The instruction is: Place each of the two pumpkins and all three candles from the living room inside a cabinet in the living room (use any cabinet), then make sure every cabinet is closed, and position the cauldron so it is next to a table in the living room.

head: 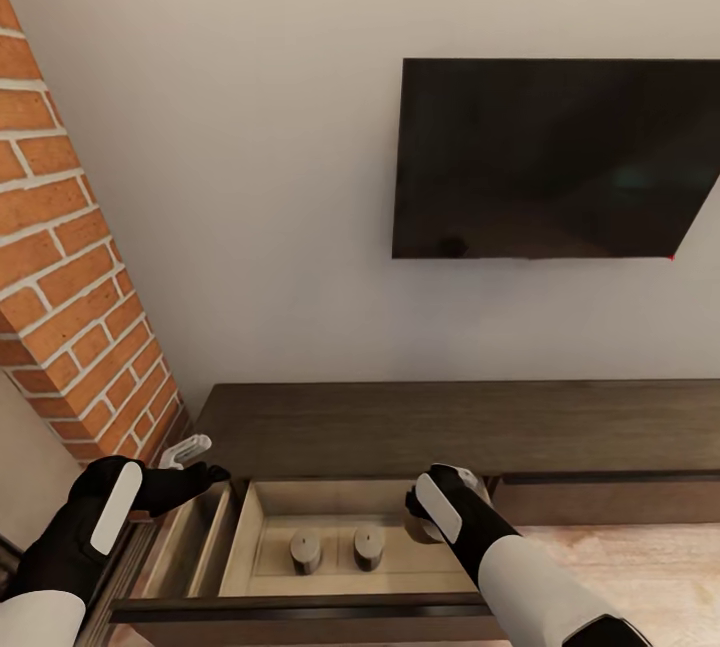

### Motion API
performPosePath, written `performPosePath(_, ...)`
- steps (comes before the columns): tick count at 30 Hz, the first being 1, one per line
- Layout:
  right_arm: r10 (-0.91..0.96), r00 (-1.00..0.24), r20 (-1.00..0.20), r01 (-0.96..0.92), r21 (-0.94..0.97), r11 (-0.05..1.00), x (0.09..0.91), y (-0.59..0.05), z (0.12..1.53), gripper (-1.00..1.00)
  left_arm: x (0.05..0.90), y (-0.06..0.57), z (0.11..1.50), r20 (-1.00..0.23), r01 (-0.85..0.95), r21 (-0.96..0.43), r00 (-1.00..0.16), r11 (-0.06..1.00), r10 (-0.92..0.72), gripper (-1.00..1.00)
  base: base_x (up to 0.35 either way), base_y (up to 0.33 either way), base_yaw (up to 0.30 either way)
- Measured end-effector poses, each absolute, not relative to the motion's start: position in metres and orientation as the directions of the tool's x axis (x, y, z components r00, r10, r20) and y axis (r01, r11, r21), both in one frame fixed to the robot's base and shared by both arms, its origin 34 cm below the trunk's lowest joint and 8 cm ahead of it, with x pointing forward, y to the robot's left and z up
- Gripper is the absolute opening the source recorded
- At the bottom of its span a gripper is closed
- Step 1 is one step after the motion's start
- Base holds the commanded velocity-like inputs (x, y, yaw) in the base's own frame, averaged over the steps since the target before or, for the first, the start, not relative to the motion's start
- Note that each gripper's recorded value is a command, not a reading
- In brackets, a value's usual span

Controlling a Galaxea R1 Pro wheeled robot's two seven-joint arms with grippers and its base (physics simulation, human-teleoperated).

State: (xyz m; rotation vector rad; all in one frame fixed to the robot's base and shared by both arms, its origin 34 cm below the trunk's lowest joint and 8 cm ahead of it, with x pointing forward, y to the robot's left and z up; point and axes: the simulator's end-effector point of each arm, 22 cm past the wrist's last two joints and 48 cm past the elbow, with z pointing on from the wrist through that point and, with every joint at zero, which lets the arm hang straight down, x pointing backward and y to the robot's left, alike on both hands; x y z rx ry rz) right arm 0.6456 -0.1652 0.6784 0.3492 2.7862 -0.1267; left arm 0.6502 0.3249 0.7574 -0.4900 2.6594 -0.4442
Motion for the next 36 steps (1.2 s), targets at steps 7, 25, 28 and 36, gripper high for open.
performPosePath(7,0.228,-0.918,-0.326,0.254,-0.040,0.966,0.645,-0.161,0.668,-1.00,0.651,0.325,0.747,-0.325,-0.269,-0.372,-0.859,0.889,-0.396,1.00,0.000,0.000,0.000)
performPosePath(25,0.224,-0.927,-0.301,0.252,-0.058,0.966,0.637,-0.164,0.633,-1.00,0.652,0.322,0.720,-0.326,-0.266,-0.374,-0.859,0.888,-0.394,1.00,0.000,0.000,0.000)
performPosePath(28,0.224,-0.927,-0.300,0.253,-0.058,0.966,0.636,-0.164,0.628,-1.00,0.652,0.323,0.715,-0.327,-0.265,-0.374,-0.859,0.889,-0.394,1.00,0.000,0.000,0.000)
performPosePath(36,0.224,-0.927,-0.302,0.253,-0.058,0.966,0.637,-0.164,0.615,-1.00,0.652,0.323,0.702,-0.326,-0.266,-0.375,-0.859,0.888,-0.395,1.00,0.000,0.000,0.000)
